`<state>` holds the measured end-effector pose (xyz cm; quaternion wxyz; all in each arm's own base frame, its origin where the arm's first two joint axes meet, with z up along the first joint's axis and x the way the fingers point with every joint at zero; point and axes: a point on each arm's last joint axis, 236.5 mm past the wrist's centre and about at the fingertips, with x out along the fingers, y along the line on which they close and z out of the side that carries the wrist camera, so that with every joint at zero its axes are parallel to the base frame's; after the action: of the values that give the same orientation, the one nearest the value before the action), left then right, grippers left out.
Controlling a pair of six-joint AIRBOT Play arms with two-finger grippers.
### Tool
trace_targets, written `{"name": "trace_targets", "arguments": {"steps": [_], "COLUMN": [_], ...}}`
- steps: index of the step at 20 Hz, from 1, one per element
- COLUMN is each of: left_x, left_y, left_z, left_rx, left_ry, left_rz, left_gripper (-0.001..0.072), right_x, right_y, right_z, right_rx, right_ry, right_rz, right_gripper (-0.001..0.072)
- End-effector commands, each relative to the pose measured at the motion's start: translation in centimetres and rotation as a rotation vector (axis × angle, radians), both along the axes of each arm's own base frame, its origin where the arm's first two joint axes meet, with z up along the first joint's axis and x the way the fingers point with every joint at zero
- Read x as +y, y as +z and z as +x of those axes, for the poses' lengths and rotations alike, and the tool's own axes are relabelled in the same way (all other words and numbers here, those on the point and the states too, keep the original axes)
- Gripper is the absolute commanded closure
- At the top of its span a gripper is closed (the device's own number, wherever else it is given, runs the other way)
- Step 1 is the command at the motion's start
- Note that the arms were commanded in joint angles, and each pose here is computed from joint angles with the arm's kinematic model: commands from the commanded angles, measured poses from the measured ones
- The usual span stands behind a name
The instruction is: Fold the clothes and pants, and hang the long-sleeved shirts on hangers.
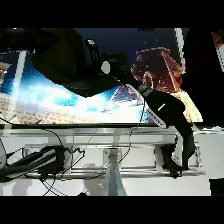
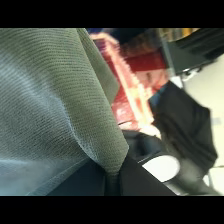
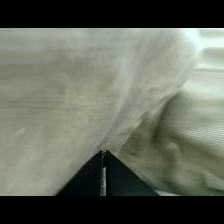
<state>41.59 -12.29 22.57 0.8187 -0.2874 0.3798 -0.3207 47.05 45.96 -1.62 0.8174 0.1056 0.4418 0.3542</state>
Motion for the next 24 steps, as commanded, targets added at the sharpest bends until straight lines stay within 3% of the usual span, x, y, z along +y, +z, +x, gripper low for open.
{"name": "trace_targets", "arguments": {"steps": [1, 6, 9, 12, 13, 14, 15, 21, 23, 24], "left_x": [0.2, -6.0, -14.6, -21.3, -23.2, -24.9, -26.0, -24.3, -22.7, -22.0], "left_y": [-3.2, -8.1, -9.2, -10.8, -11.5, -12.3, -12.7, -11.2, -9.6, -8.9], "left_z": [0.8, 4.9, 7.7, 9.6, 9.6, 9.2, 8.7, 9.0, 8.8, 8.5], "left_rx": [0.061, 0.118, 0.116, 0.046, 0.041, 0.03, 0.017, -0.162, -0.213, -0.241], "left_ry": [-0.007, -0.013, 0.019, 0.127, 0.165, 0.18, 0.18, 0.113, 0.071, 0.045], "left_rz": [0.059, 0.004, -0.175, -0.225, -0.233, -0.222, -0.207, -0.059, -0.008, 0.026], "left_gripper": [0.069, 0.069, 0.0689, 0.0689, 0.0635, 0.0363, 0.0014, 0.0012, 0.0011, 0.0011], "right_x": [-8.0, -22.5, -30.0, -34.8, -35.8, -36.7, -37.7, -41.2, -40.1, -38.1], "right_y": [-0.3, 6.0, 9.5, 10.5, 10.2, 9.9, 9.5, 6.4, 3.8, 3.2], "right_z": [2.6, 7.9, 8.8, 8.4, 8.3, 8.1, 8.0, 9.1, 9.2, 9.2], "right_rx": [0.004, -0.051, -0.051, -0.021, -0.004, 0.009, 0.02, 0.025, 0.11, 0.159], "right_ry": [-0.009, -0.087, -0.19, -0.244, -0.252, -0.259, -0.266, -0.311, -0.316, -0.301], "right_rz": [-0.18, -0.184, -0.164, -0.175, -0.184, -0.199, -0.222, -0.342, -0.25, -0.141], "right_gripper": [0.068, 0.068, 0.068, 0.0679, 0.0679, 0.0679, 0.0679, 0.068, 0.068, 0.068]}}
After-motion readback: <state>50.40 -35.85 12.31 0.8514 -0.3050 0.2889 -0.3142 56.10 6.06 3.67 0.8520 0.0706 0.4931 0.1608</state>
